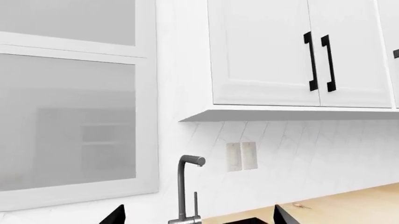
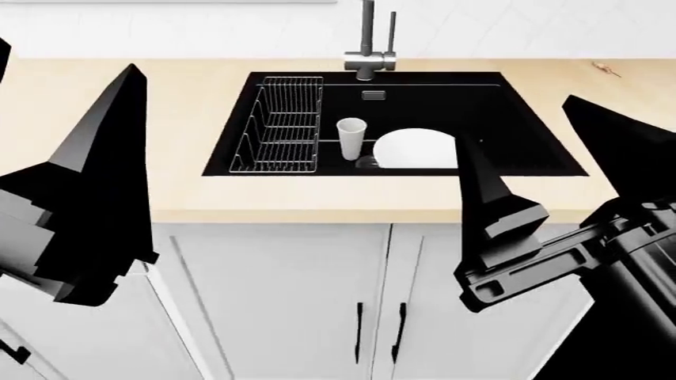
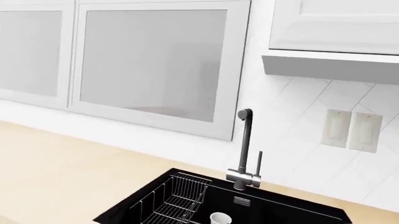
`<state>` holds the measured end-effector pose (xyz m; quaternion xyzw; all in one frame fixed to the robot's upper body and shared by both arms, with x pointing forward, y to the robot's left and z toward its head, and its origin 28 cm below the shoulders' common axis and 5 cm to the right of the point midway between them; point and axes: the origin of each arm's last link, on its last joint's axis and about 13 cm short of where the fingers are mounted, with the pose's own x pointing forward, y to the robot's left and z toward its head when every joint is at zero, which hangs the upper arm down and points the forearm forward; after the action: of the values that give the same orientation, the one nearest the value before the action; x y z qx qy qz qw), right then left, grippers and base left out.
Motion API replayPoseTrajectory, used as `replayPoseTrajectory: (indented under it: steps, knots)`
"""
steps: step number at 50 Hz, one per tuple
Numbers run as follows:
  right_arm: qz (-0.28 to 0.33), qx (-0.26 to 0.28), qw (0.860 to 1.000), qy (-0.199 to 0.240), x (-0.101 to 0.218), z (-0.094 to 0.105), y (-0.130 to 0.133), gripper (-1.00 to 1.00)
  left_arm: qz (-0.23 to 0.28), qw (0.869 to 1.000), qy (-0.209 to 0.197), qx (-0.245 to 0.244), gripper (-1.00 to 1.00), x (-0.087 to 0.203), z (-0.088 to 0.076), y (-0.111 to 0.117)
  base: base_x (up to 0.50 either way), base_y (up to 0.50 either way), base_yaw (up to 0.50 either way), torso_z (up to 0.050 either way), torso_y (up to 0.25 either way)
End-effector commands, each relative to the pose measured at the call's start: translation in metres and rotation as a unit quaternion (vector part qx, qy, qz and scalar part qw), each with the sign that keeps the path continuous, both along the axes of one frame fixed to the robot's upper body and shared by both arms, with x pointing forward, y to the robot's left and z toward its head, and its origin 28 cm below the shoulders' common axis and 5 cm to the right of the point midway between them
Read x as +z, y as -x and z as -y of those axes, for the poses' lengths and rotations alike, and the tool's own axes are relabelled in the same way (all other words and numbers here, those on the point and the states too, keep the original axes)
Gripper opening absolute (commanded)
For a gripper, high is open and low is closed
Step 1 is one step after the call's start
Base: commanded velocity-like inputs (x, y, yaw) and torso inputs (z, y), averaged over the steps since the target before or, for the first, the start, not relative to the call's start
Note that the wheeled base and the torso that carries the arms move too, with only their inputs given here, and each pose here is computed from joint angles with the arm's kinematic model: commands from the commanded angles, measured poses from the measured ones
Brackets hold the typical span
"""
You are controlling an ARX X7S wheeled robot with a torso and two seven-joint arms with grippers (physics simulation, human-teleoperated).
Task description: Pick the cup and bowl from the sink and place them on the counter for drying.
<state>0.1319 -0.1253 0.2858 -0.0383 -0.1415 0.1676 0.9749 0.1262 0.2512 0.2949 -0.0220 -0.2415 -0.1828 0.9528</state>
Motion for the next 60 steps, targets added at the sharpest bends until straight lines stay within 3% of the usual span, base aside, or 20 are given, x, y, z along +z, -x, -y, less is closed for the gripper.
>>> replayPoseTrajectory:
  steps: [1,21,37,60]
  knots:
    - [0.0,-0.001,1.0,0.002,0.0,0.0,-0.001,1.0,0.002,1.0,-0.001,-0.001,1.0,0.001,0.0,0.0,0.0,0.5,0.0,0.0,0.0]
    - [0.005,0.004,1.0,0.0,0.0,-0.001,-0.001,1.0,0.003,1.0,-0.001,-0.001,1.0,0.0,0.0,0.0,0.04,0.48,0.0,0.0,0.0]
    - [0.05,0.0,0.999,0.009,0.026,0.001,0.004,1.0,0.026,1.0,0.001,0.003,1.0,0.016,-0.003,0.004,0.09,0.0,0.0,0.0,0.0]
    - [0.063,0.006,0.998,0.03,0.044,0.002,0.007,1.0,0.036,0.999,-0.007,0.001,1.0,0.022,-0.006,0.008,0.19,0.0,0.0,0.0,0.0]
